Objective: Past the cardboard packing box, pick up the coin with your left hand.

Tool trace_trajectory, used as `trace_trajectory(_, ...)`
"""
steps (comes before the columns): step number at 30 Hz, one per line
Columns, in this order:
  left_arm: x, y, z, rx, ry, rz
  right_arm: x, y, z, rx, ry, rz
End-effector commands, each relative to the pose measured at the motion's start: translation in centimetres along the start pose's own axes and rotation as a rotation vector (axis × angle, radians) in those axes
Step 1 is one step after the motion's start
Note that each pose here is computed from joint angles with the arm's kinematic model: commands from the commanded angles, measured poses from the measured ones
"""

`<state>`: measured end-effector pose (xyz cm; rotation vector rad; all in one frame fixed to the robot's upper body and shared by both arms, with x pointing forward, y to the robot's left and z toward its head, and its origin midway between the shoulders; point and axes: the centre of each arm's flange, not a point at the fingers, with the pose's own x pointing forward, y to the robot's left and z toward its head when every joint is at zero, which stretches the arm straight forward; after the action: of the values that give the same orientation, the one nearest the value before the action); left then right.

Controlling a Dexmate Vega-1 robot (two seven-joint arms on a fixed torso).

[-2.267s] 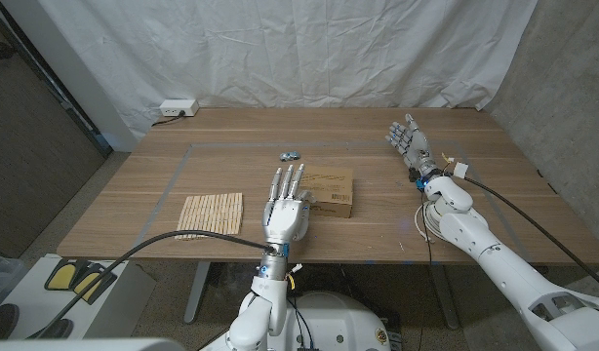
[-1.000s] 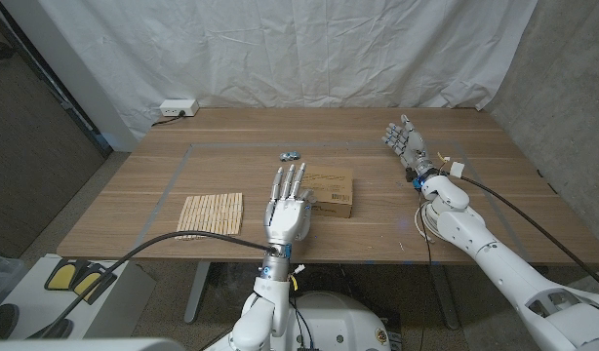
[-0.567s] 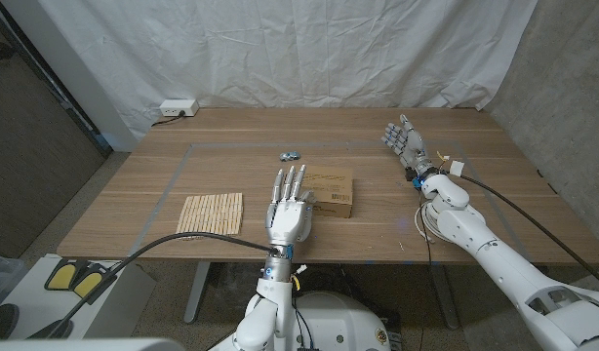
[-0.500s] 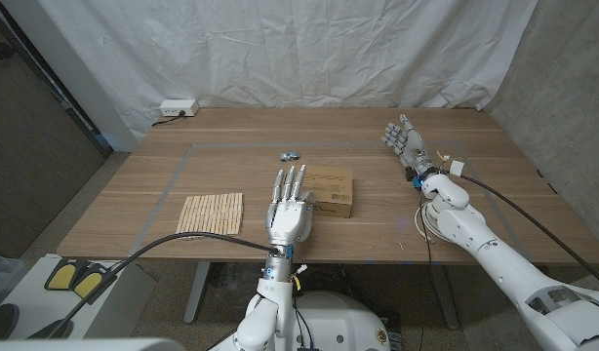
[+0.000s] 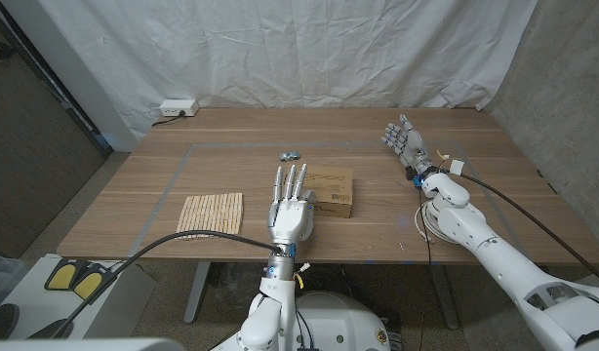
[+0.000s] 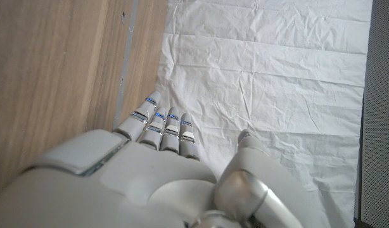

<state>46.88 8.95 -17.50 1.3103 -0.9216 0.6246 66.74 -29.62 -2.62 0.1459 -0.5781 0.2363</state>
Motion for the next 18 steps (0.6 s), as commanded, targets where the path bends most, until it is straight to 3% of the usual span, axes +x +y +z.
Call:
trace_trajectory(1,0.45,-0.15,0.28,0.011,0.008,-0.016,0.56,-0.19,-0.3,0.003,0.01,0.0)
trace_trajectory(18,0.62,-0.15,0.0,-0.024,0.003,-0.01,0.73,-0.34,-0.33,0.007,0.007,-0.01)
